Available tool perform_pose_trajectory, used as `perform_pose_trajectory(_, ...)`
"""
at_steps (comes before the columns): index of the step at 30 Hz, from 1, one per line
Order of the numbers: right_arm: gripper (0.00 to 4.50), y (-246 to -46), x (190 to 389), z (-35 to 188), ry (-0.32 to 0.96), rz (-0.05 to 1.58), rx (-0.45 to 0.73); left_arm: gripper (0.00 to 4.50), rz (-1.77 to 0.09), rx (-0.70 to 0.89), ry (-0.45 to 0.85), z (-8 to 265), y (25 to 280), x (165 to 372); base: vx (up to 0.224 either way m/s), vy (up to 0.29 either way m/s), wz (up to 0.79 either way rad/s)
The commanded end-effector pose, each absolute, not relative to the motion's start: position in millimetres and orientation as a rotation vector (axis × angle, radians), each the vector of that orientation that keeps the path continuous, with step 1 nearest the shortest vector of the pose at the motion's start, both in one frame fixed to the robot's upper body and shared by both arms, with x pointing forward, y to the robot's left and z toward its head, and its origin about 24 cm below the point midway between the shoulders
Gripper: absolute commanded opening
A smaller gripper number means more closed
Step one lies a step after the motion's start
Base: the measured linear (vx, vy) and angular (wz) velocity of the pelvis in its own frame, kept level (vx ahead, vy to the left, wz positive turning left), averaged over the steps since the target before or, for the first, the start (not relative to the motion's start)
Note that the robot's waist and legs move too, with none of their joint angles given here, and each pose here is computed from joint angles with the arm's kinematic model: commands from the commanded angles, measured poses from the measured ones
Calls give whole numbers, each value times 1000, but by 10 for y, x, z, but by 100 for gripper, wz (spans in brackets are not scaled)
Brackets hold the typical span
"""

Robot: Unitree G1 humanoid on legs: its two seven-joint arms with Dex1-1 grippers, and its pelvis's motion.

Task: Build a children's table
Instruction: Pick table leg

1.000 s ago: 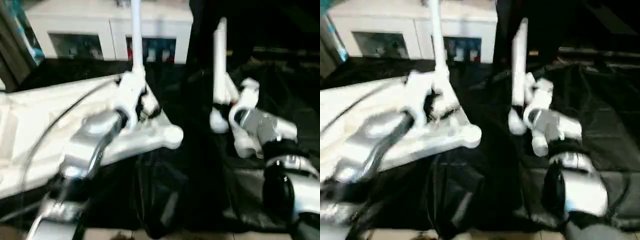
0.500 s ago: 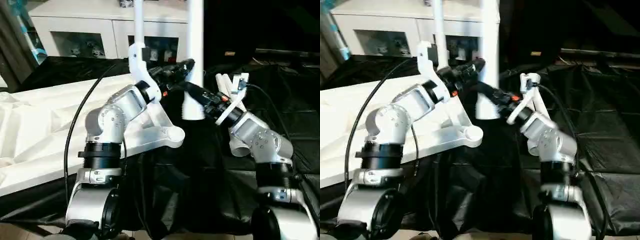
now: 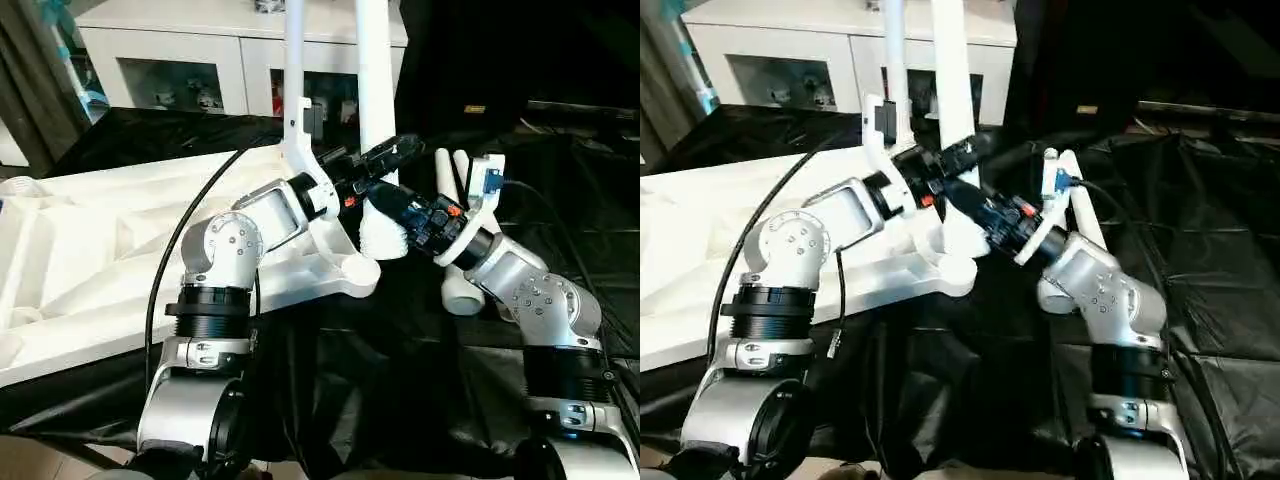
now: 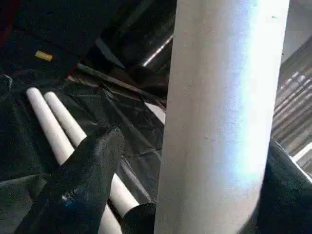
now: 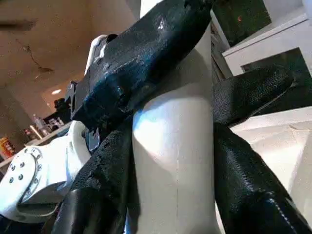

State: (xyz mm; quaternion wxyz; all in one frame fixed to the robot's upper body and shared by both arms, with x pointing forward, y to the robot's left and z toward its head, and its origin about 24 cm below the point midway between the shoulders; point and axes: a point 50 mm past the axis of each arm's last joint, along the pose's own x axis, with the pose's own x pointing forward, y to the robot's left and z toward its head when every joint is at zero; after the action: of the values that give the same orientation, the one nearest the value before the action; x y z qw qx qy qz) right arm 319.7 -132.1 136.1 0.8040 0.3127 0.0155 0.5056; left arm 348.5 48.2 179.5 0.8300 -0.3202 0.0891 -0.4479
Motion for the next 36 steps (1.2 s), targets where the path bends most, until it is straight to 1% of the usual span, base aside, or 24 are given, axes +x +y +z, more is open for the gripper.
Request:
perform_pose_trajectory(1, 188, -1284, 3156, 1434, 10, 1132, 643, 350, -952, -682, 166, 1854, 511, 3494, 0, 0, 0)
perform_pose_trajectory(3, 188, -1273, 3127, 1445, 8, 1151, 657, 347, -965, -699, 159, 1862, 521, 3483, 0, 0, 0)
perform_pose_trajectory(6, 188, -1255, 3086, 1432, 20, 1183, 673, 314, -1024, -719, 149, 1880, 526, 3433, 0, 0, 0)
perform_pose_trajectory(9, 188, -1247, 3046, 1405, 44, 1225, 682, 307, -1091, -744, 129, 1907, 540, 3375, 0, 0, 0)
perform_pose_trajectory(11, 188, -1255, 3028, 1398, 57, 1246, 687, 284, -1120, -753, 117, 1922, 561, 3357, 0, 0, 0)
perform_pose_trajectory(13, 188, -1262, 3019, 1391, 65, 1256, 687, 271, -1130, -755, 110, 1931, 575, 3353, 0, 0, 0)
perform_pose_trajectory(15, 188, -1270, 3011, 1378, 76, 1262, 686, 242, -1137, -754, 103, 1947, 597, 3353, 0, 0, 0)
perform_pose_trajectory(16, 188, -1274, 3003, 1370, 84, 1268, 686, 242, -1141, -754, 96, 1965, 614, 3354, 0, 0, 0)
perform_pose_trajectory(17, 188, -1275, 2994, 1367, 88, 1274, 687, 229, -1142, -752, 90, 1980, 633, 3355, 0, 0, 0)
perform_pose_trajectory(19, 188, -1276, 2986, 1367, 92, 1280, 686, 224, -1142, -747, 87, 1988, 645, 3357, 0, 0, 0)
perform_pose_trajectory(20, 188, -1276, 2979, 1368, 95, 1285, 681, 204, -1138, -735, 84, 1993, 656, 3362, 0, 0, 0)
perform_pose_trajectory(21, 188, -1279, 2975, 1369, 97, 1288, 679, 199, -1139, -720, 83, 1997, 664, 3364, 0, 0, 0)
perform_pose_trajectory(26, 188, -1306, 2949, 1365, 103, 1299, 673, 193, -1144, -669, 74, 2011, 681, 3378, 0, 0, 0)
perform_pose_trajectory(31, 188, -1315, 2928, 1352, 111, 1301, 668, 193, -1184, -657, 63, 2068, 686, 3370, 0, 0, 0)
perform_pose_trajectory(34, 188, -1317, 2915, 1344, 118, 1300, 654, 193, -1212, -654, 60, 2103, 688, 3360, 0, 0, 0)
perform_pose_trajectory(36, 188, -1316, 2929, 1327, 121, 1276, 614, 193, -1204, -646, 60, 2104, 690, 3370, 0, 0, 0)
